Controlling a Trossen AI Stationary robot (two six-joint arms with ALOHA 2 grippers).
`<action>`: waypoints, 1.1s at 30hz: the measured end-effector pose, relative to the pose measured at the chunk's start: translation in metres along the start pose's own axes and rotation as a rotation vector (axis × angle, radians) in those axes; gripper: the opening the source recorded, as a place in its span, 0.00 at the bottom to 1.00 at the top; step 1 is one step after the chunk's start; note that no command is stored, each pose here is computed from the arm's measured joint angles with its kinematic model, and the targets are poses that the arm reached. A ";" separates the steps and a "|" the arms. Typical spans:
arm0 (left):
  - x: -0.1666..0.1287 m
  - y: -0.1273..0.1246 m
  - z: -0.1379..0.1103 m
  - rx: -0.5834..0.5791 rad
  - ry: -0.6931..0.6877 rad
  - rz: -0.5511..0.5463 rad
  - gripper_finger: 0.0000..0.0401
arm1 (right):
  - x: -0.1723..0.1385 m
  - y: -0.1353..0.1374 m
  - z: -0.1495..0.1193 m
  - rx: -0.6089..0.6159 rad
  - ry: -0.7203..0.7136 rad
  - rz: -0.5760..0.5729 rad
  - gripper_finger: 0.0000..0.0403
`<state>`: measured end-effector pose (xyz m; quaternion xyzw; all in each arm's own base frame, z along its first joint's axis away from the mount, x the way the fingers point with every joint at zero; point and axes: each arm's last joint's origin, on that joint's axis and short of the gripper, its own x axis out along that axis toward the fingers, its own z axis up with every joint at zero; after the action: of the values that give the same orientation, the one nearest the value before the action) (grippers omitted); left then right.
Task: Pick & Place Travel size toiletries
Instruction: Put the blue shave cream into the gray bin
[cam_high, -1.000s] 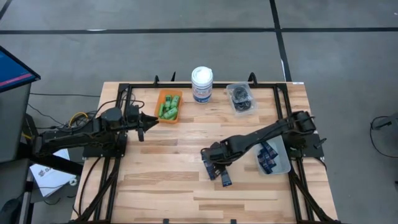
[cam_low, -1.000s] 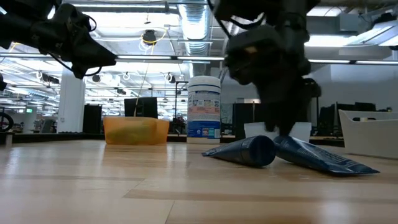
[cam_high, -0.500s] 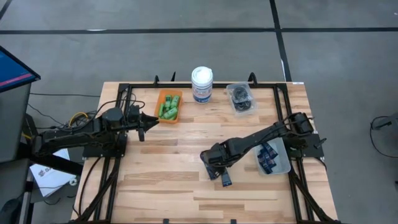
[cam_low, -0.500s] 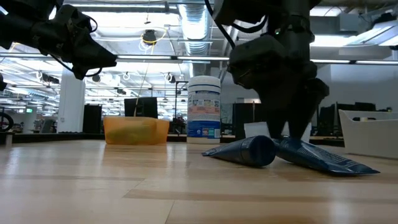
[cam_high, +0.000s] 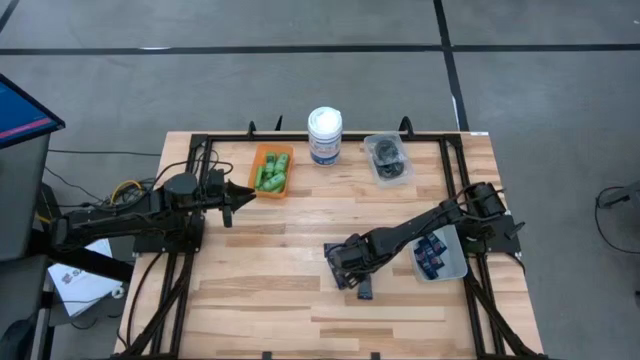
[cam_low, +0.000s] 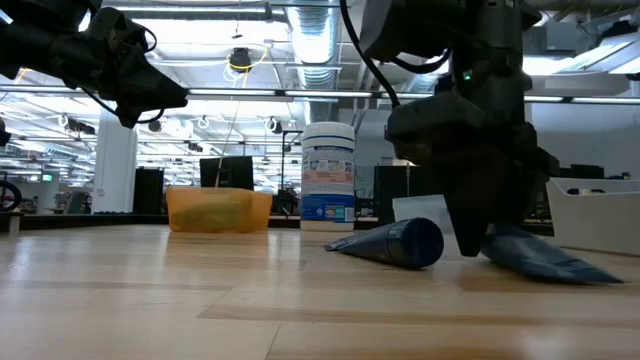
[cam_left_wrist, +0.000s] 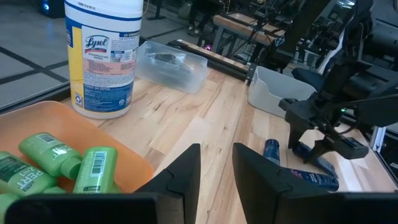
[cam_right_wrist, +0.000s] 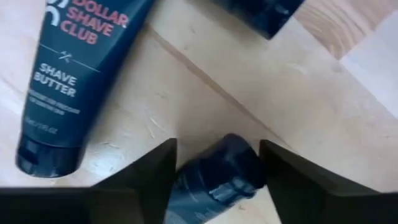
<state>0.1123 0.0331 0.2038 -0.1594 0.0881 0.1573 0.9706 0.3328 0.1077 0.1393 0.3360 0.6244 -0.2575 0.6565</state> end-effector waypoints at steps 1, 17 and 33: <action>0.000 0.000 0.000 0.000 0.000 0.000 0.22 | 0.000 0.000 0.000 0.000 0.000 -0.002 0.52; 0.000 0.000 0.000 0.000 0.000 0.000 0.22 | -0.009 0.002 0.001 -0.057 -0.007 0.018 0.35; 0.000 0.000 0.000 0.000 0.000 0.001 0.22 | -0.119 -0.064 -0.015 -0.016 -0.149 -0.172 0.34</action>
<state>0.1123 0.0332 0.2036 -0.1594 0.0883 0.1577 0.9705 0.2638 0.0687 0.2501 0.2559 0.6023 -0.3322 0.6793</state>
